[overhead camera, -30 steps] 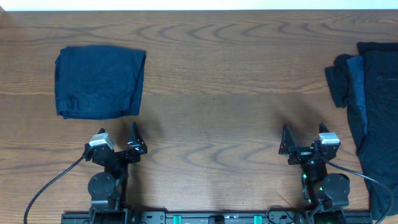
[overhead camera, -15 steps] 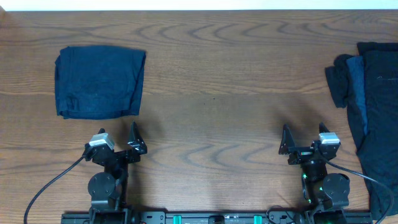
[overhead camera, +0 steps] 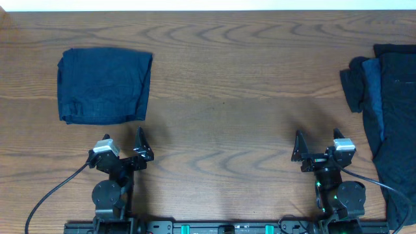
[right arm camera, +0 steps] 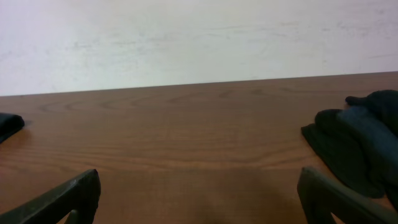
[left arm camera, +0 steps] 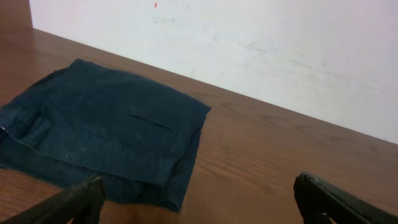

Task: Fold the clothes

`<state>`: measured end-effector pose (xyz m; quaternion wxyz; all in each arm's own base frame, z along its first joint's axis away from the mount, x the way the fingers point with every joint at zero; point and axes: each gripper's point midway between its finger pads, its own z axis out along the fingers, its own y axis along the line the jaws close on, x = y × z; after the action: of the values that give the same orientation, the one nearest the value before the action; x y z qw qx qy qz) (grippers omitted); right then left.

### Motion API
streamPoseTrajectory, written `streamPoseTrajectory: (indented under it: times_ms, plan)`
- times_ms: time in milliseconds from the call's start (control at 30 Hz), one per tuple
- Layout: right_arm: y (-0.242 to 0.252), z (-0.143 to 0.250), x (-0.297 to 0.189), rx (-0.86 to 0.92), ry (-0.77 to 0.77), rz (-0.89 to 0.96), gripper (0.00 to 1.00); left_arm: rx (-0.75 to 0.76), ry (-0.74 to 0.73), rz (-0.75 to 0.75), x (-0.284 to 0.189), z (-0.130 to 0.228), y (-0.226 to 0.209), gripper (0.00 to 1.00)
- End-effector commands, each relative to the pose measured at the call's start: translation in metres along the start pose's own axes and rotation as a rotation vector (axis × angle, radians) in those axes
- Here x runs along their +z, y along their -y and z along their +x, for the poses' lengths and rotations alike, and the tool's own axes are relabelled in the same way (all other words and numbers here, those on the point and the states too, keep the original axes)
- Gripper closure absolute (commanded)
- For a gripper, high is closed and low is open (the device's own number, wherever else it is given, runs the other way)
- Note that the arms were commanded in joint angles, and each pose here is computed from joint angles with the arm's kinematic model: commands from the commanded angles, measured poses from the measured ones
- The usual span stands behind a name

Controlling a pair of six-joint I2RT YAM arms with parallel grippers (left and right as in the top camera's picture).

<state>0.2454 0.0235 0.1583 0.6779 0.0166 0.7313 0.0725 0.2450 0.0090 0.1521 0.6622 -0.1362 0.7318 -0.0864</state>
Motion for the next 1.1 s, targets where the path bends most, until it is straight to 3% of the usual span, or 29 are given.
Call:
streamPoseTrajectory:
  times_ms: [0, 1067]
  plan:
    - [0.0, 0.0003, -0.0002, -0.011, 0.002, 0.003, 0.01, 0.025, -0.054, -0.031, 0.001, 0.0173, -0.0076, 0.02]
    - [0.0, 0.0003, -0.0002, -0.011, 0.002, 0.003, 0.01, 0.027, -0.079, -0.039, 0.002, 0.0228, -0.0094, 0.02]
